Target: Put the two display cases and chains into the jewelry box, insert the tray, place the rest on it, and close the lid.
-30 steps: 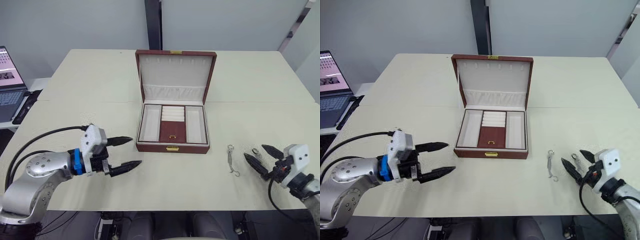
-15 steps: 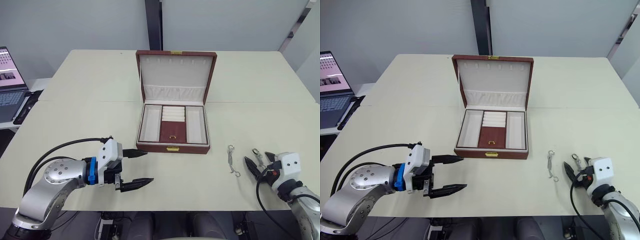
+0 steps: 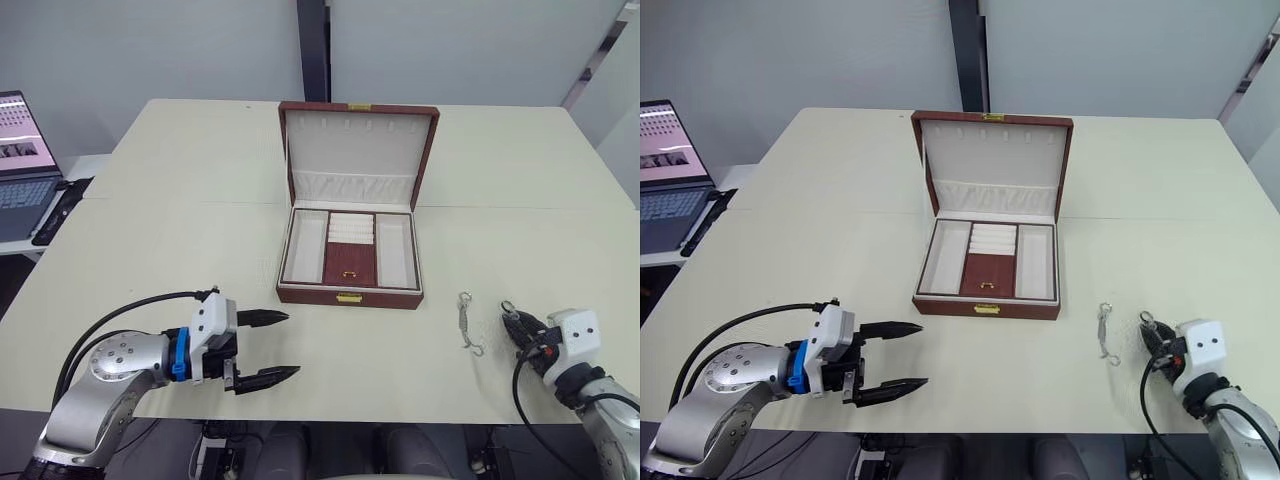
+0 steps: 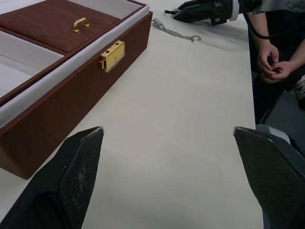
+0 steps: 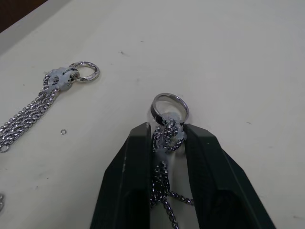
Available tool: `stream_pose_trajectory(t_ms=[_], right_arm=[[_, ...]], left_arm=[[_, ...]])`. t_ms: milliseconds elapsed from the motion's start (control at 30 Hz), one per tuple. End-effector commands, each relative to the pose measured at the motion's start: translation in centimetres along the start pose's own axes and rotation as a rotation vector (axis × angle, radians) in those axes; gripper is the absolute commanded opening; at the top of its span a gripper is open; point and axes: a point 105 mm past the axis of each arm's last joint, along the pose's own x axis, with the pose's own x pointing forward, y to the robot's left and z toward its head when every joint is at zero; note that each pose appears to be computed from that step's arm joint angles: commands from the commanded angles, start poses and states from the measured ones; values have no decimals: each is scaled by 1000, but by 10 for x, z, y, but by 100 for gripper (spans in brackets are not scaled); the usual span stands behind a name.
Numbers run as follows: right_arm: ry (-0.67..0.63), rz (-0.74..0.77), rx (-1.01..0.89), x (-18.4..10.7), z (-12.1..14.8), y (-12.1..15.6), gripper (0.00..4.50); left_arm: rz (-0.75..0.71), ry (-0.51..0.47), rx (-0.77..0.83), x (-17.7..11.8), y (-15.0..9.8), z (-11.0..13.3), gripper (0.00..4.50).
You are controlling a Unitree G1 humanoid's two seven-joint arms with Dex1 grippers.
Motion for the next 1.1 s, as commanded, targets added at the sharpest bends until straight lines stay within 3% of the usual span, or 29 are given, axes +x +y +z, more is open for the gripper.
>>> stream_pose_trajectory(t_ms=[33,100,233,500,833,1100], right_arm=[[50,-30,12,-6,-11,-8,24],[44,-27,13,-6,-10,-8,1],[-1,-11,22,-5,0,-7,0],[-166,198,19,-5,63,14,0],[-275,632,-44,23,156,93,0],[-312,833,-92,45,190,143,0]], left_arm=[[1,-28,35,-1,-1,7,450],[2,-34,37,0,-1,9,450],[4,-53,40,2,-2,14,450],[14,-66,41,5,-2,21,450],[187,-96,8,-8,6,22,450],[343,-113,-25,-22,-1,20,450]])
